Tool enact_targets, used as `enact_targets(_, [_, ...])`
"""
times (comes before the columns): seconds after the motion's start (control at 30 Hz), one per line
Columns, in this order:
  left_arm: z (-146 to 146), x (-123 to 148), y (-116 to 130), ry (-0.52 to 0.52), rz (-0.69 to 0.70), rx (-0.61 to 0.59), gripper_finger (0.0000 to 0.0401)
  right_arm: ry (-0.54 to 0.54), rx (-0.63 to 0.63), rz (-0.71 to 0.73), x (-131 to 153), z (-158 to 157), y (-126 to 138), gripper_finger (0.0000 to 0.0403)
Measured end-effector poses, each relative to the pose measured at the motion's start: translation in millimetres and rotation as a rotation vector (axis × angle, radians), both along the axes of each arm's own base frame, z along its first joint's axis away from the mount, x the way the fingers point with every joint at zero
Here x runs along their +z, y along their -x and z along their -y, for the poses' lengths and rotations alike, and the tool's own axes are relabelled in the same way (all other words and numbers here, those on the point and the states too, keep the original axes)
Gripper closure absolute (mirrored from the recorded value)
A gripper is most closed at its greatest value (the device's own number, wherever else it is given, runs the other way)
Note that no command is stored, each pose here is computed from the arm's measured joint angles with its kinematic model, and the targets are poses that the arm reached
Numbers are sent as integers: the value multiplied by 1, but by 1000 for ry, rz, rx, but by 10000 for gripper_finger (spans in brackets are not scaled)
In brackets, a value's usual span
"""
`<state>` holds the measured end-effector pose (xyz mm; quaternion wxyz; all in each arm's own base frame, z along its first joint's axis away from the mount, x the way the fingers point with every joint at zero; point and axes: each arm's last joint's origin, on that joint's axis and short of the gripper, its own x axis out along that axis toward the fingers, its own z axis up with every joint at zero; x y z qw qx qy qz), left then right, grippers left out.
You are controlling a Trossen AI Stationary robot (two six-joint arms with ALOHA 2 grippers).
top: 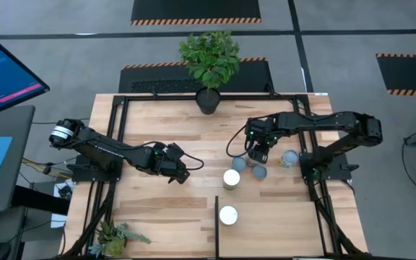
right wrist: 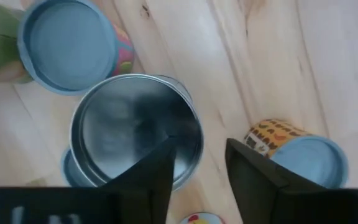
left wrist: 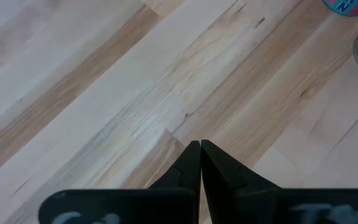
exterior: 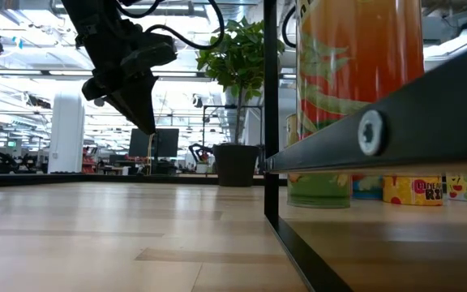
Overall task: Pick and place cans onto a shelf
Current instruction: Put the canned tomatoes on the shelf
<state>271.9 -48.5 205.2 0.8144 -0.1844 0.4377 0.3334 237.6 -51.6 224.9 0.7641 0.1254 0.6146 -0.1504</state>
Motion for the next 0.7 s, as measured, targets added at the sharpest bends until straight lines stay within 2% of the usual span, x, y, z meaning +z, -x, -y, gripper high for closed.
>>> enact_targets(0.1, [0,0,0,0,-1,-1,401,-40,-31,9,0,-1,0,294])
enact_targets(0.2, [0,0,0,-3,-3,-6,401,-43,-65,10,0,-2,-1,364])
enact_targets(0.27, [0,0,0,-5,-5,-10,401,-45,-68,12,1,-3,0,390])
enact_targets(0.43, [0,0,0,-6,-5,-12,401,-61,-82,16,13,-5,3,398])
enact_targets(0.7, [0,0,0,-6,-5,-12,401,-73,-95,159,82,-28,13,399])
